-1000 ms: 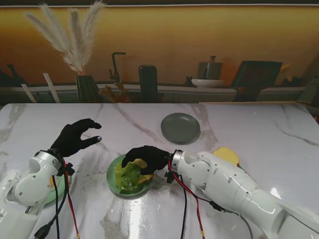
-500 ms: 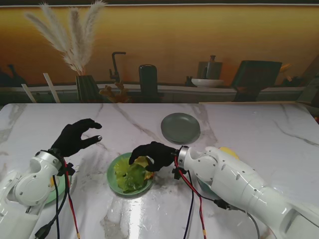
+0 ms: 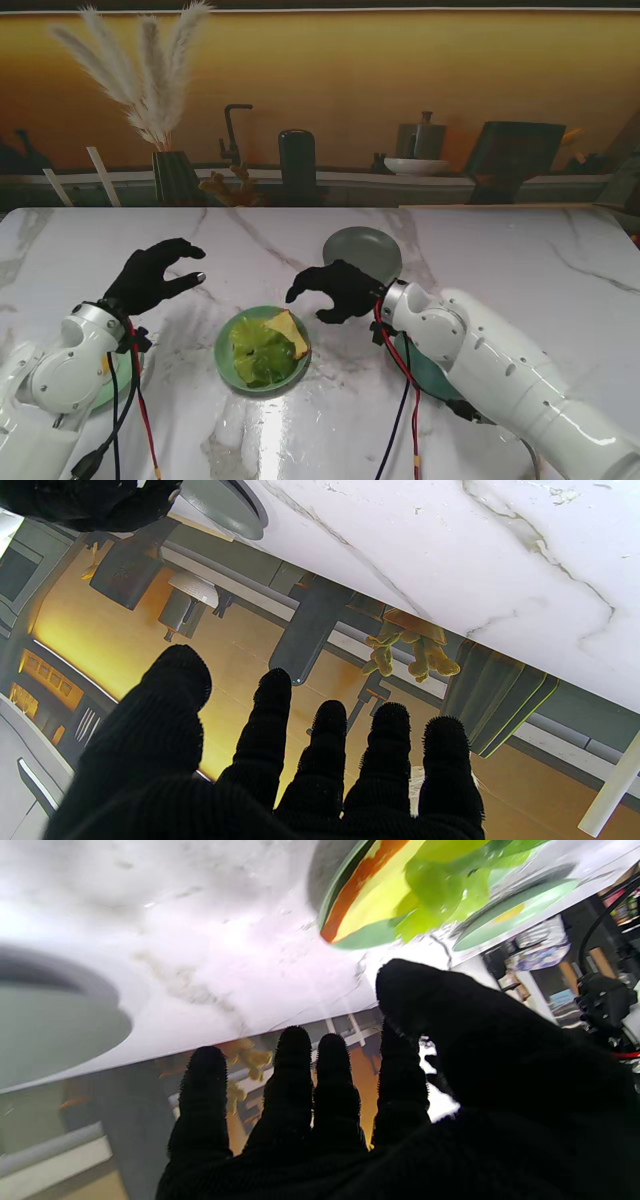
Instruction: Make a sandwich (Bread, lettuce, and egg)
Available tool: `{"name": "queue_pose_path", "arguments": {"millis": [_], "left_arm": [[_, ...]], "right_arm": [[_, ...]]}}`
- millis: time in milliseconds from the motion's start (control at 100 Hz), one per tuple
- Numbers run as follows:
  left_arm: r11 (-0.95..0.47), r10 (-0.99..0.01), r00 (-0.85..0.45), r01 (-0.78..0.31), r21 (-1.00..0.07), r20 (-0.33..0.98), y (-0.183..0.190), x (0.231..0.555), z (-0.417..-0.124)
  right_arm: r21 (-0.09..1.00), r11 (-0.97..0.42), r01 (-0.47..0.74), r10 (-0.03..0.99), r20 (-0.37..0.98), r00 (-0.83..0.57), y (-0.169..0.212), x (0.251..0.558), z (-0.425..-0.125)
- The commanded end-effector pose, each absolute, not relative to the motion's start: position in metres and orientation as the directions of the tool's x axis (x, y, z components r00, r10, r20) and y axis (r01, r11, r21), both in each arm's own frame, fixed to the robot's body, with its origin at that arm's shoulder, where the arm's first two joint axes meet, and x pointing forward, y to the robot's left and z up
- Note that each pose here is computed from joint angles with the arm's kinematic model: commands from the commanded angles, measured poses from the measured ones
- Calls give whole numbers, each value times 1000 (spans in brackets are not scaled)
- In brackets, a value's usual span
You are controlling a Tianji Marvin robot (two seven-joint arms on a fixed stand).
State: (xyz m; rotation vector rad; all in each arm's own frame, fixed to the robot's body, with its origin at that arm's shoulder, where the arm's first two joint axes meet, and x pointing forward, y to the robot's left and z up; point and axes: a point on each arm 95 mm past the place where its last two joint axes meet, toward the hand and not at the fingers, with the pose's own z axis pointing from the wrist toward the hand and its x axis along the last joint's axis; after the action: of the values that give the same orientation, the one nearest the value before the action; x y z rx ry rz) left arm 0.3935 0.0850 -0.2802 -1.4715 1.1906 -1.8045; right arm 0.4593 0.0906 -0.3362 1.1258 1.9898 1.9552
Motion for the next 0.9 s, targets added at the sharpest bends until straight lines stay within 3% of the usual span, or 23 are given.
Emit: {"name": "queue_pose_path", "arguments": {"millis": [0, 620, 890], "left_arm": [[-488, -819, -270, -134, -862, 506, 83, 394, -282], [-477, -806, -284, -206, -854, 519, 80, 390, -295], [-354, -856, -302, -250, -901, 420, 100, 381, -289]], "right_arm": [[902, -140, 408, 591, 407, -696, 83, 454, -340], [946, -267, 185, 798, 324, -507, 16, 406, -301], [950, -293, 112, 872, 313, -375, -15, 385, -307]]}}
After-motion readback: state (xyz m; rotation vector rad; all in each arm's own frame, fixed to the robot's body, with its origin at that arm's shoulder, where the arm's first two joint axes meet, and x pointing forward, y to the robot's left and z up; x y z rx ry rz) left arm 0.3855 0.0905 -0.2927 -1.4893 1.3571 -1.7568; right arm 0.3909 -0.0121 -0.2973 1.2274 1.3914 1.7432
